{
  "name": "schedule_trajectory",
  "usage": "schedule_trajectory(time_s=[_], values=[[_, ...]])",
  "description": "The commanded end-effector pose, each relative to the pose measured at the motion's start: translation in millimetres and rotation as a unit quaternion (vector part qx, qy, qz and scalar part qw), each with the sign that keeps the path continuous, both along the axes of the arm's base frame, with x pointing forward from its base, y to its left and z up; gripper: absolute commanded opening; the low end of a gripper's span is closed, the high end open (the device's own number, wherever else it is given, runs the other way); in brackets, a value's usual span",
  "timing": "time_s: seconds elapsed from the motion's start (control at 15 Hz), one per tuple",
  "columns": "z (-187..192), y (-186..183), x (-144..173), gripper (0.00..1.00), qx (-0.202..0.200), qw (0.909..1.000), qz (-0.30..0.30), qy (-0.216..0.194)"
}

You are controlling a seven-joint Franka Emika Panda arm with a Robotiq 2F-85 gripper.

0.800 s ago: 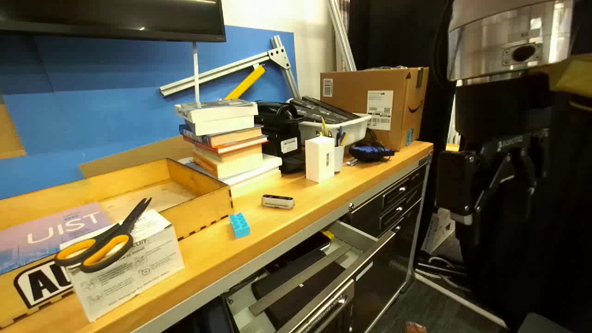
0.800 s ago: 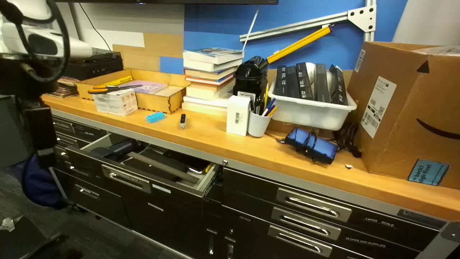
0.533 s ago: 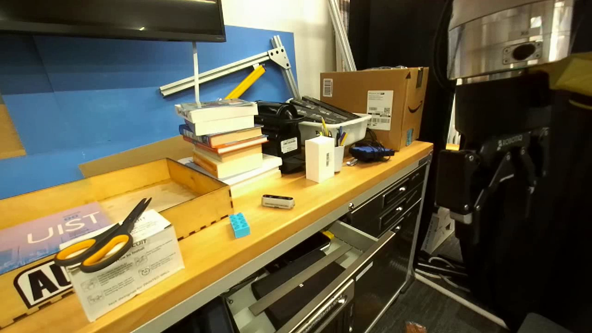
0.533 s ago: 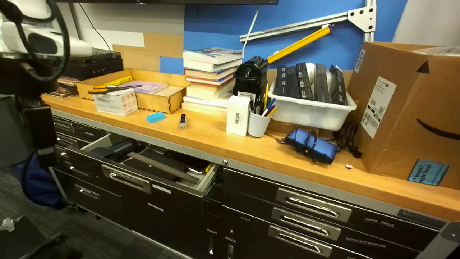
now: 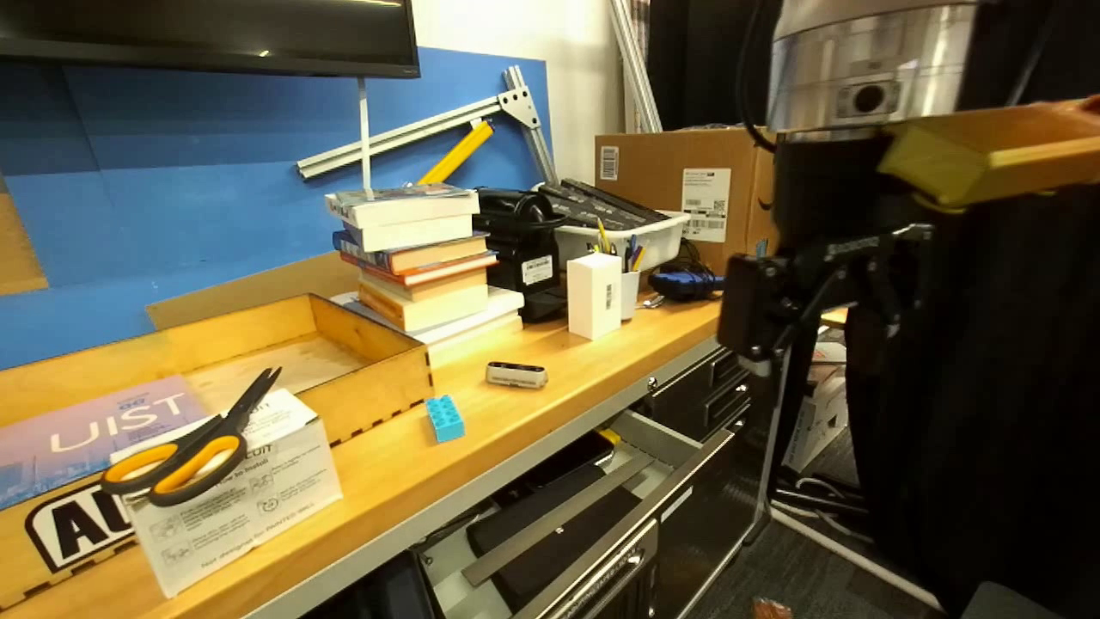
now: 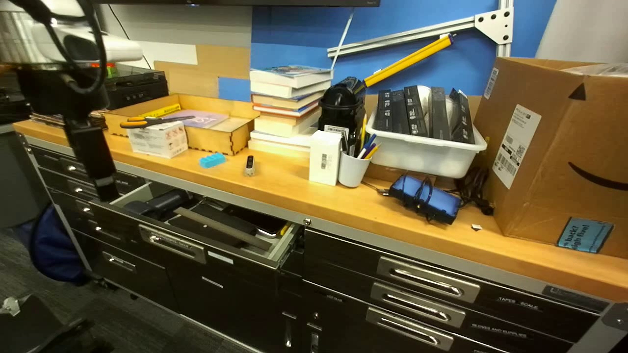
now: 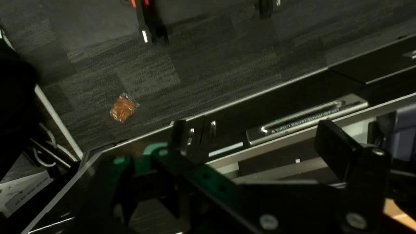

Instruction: Put the Lego in the open drawer and then close the drawer

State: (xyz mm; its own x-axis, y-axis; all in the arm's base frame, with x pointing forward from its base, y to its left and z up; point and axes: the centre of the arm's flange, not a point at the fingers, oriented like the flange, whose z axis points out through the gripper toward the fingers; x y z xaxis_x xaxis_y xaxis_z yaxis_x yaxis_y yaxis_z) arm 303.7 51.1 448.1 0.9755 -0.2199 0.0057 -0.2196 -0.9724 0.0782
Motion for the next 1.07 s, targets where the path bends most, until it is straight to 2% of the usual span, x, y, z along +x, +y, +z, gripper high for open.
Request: schedule_trajectory(time_s=[0.0,0.33,0.6,0.73,0.8,1.0], values=[[-9,35,83,1.00,-0.006,0.9998,-0.014,-0.011],[-31,84,155,1.00,0.005,0.9993,-0.021,-0.030],[-45,115,199,1.00,0.026,0.9951,-0.072,-0.062],[-53,120,211,1.00,0.035,0.9911,-0.107,-0.070],[-55,106,185,1.00,0.031,0.9946,-0.081,-0.056],[-63,112,200,1.00,0.036,0.9928,-0.100,-0.056]])
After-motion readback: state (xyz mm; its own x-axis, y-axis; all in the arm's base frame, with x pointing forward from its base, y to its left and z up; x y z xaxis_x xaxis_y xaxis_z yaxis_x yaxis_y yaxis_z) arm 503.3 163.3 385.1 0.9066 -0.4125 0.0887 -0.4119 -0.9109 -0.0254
